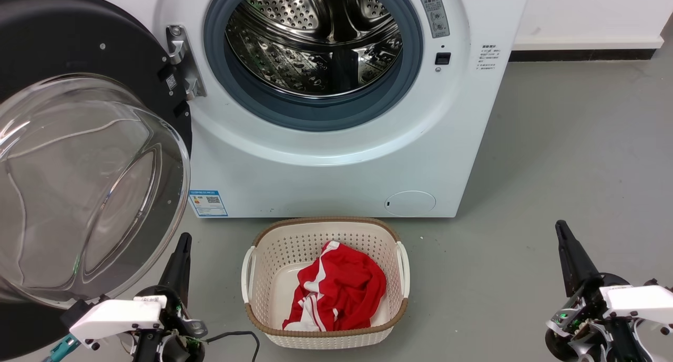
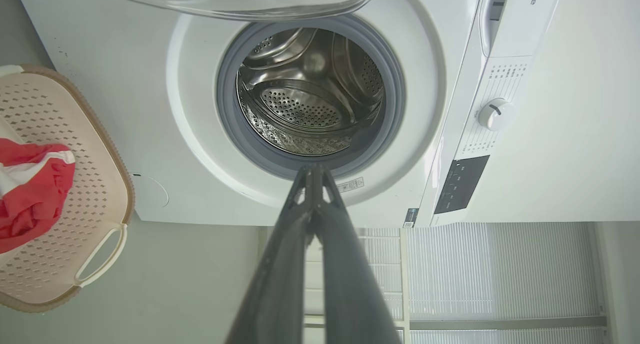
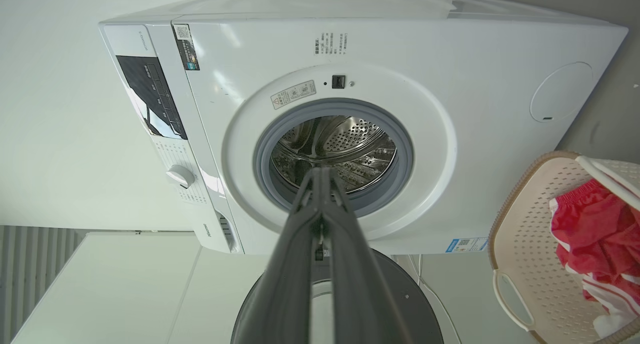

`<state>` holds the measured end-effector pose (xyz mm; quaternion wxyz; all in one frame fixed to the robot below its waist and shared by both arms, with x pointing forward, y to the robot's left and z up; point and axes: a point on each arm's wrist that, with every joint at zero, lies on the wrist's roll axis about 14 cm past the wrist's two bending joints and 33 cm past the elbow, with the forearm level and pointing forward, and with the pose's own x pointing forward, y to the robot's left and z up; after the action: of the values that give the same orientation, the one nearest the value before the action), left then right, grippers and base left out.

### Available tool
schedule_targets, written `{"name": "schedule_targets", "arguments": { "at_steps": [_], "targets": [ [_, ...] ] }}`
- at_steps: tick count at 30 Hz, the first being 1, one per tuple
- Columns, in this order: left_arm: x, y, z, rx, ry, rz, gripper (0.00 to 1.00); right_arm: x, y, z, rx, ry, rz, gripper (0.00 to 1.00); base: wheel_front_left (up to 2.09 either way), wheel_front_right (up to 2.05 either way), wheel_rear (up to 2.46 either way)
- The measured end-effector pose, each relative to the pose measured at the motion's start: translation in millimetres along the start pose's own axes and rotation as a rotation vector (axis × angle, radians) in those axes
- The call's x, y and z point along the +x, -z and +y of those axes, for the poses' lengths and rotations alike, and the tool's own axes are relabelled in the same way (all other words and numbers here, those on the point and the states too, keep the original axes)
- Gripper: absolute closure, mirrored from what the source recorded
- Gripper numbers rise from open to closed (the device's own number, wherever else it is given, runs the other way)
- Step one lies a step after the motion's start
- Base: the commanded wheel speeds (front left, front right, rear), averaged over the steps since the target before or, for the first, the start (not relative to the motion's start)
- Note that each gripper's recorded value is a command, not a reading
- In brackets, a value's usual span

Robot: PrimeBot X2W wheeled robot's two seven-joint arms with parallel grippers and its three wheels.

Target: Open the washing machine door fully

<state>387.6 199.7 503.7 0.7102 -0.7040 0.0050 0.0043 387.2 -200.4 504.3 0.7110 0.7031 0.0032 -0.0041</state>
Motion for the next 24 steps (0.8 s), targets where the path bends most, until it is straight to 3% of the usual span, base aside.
{"name": "schedule_targets", "arguments": {
  "at_steps": [24],
  "targets": [
    [0.2,-0.3,-0.7,-0.013,0.003,0.000,1.00,0.0,-0.4,-0.1,0.014,-0.001,-0.001,1.00,0.00,0.00,0.00]
  ]
}}
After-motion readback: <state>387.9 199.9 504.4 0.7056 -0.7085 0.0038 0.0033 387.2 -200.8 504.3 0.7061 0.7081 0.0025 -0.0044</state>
